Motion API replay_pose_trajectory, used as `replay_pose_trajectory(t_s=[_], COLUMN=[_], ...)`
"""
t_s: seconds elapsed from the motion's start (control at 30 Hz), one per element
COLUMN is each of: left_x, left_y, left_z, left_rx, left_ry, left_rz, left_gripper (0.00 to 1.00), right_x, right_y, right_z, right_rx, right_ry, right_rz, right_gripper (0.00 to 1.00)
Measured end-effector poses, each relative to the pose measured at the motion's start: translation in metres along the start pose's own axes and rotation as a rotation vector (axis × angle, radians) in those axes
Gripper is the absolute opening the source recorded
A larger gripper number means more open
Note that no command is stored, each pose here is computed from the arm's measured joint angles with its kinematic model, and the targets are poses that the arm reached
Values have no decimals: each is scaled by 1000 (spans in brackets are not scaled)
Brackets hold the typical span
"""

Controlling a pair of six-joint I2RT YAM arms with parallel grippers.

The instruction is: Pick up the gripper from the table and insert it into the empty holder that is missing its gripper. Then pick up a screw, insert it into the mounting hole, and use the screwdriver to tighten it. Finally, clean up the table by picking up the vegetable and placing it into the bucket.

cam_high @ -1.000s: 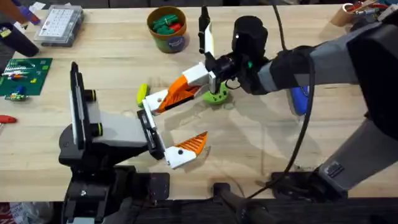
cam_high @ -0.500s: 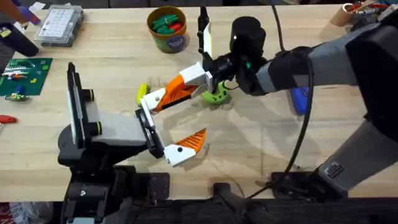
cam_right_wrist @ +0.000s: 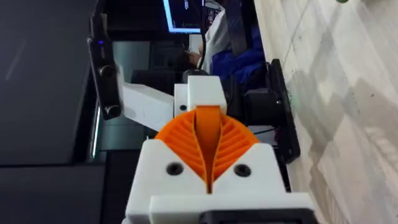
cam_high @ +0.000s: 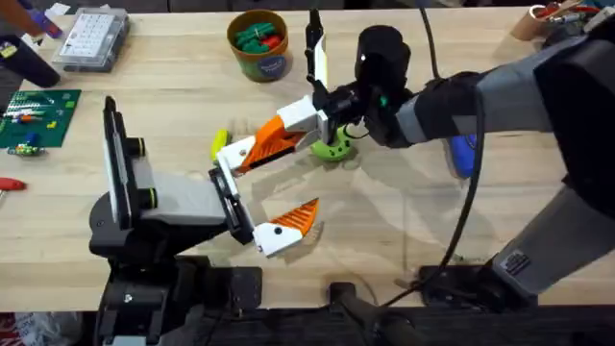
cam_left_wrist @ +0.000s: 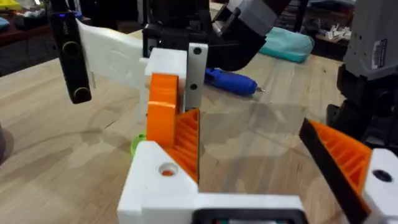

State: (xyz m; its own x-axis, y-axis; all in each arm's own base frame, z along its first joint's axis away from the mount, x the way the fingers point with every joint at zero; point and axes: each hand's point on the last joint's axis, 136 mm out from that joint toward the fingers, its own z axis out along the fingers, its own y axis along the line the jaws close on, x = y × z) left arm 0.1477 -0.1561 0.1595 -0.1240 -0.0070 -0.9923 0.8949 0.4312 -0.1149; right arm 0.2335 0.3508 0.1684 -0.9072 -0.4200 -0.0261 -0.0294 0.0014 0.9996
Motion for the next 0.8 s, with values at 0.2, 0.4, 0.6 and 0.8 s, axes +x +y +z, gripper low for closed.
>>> replay_pose_trajectory(t_s=[0.2, 0.4, 0.6, 0.8], left_x=[0, 0, 0, 1], left_y=[0, 0, 0, -9], left_z=[0, 0, 0, 0], left_rx=[0, 0, 0, 48], left_ry=[0, 0, 0, 4], left_rz=[0, 0, 0, -3], left_gripper=[986, 986, 986, 986], right_x=[0, 0, 0, -1], right_y=[0, 0, 0, 1], right_z=[0, 0, 0, 8], right_rx=[0, 0, 0, 2], right_ry=[0, 0, 0, -8], right_rz=[0, 0, 0, 3], right_gripper=[8, 8, 8, 829])
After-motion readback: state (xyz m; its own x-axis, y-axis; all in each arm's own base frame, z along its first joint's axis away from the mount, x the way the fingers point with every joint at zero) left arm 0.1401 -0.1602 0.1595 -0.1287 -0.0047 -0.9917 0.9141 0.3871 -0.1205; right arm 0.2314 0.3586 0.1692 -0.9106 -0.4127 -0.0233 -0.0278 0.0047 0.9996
